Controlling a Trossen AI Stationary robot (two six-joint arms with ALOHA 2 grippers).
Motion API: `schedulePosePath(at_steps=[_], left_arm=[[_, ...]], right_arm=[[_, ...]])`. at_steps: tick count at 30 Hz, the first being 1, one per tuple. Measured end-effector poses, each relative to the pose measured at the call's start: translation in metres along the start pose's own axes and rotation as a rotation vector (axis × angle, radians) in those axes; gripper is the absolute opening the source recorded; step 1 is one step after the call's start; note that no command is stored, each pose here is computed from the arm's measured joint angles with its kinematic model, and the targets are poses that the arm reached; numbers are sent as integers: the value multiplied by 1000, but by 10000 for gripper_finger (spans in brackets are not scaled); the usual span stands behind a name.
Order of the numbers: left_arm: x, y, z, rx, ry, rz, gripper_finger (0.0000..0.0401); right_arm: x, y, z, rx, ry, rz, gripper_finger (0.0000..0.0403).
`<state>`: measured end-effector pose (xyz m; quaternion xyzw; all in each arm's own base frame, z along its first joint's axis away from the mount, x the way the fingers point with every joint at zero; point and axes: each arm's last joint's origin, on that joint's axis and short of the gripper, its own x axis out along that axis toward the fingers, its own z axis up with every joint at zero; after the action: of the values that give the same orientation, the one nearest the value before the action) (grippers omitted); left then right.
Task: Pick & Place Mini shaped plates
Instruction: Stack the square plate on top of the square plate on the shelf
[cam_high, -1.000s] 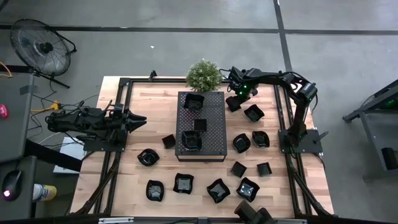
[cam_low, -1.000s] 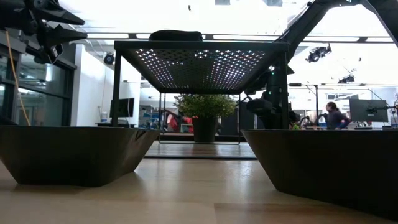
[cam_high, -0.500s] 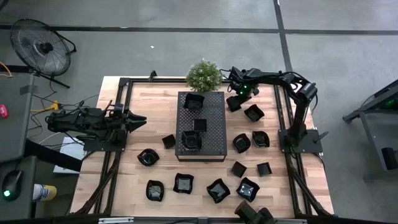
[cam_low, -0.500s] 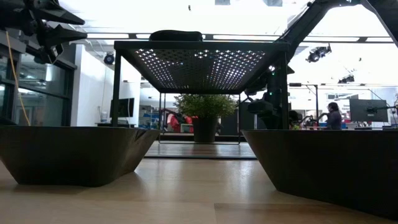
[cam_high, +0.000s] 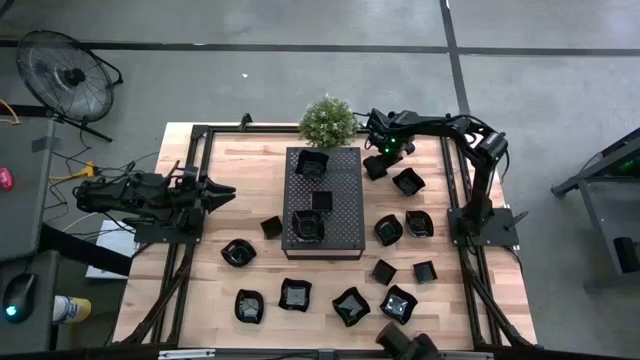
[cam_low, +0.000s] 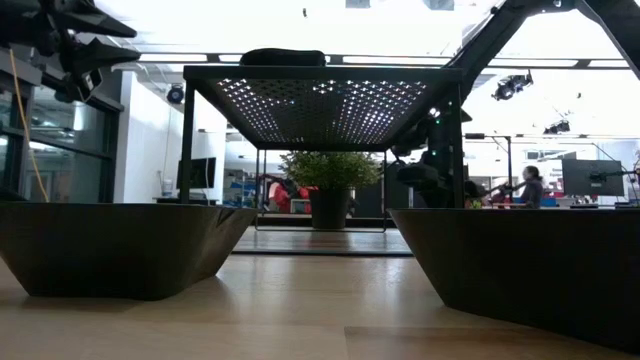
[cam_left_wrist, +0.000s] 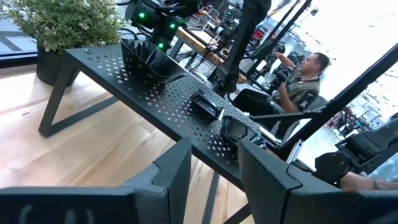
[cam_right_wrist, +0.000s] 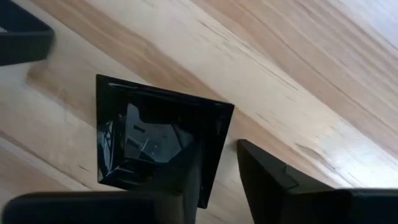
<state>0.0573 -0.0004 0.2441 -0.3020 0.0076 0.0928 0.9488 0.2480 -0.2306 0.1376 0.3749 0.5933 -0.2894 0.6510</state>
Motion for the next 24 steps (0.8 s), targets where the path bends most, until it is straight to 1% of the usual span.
schedulePosePath(at_steps=[7, 8, 12, 16, 24], left_arm=[[0, 0, 1, -3, -6, -4, 131], [0, 0, 1, -3, -6, -4, 131], [0, 0, 1, -3, -6, -4, 131], [0, 0, 1, -2, -6, -4, 131], [0, 0, 1, -2, -6, -4, 131]], right_arm=[[-1, -4, -3, 7, 40, 21, 16], [-2, -4, -4, 5, 45, 20, 9], [-9, -5, -8, 5, 47, -14, 12], [-21, -8, -11, 13, 34, -25, 3], [-56, -10, -22, 32, -45, -21, 2]])
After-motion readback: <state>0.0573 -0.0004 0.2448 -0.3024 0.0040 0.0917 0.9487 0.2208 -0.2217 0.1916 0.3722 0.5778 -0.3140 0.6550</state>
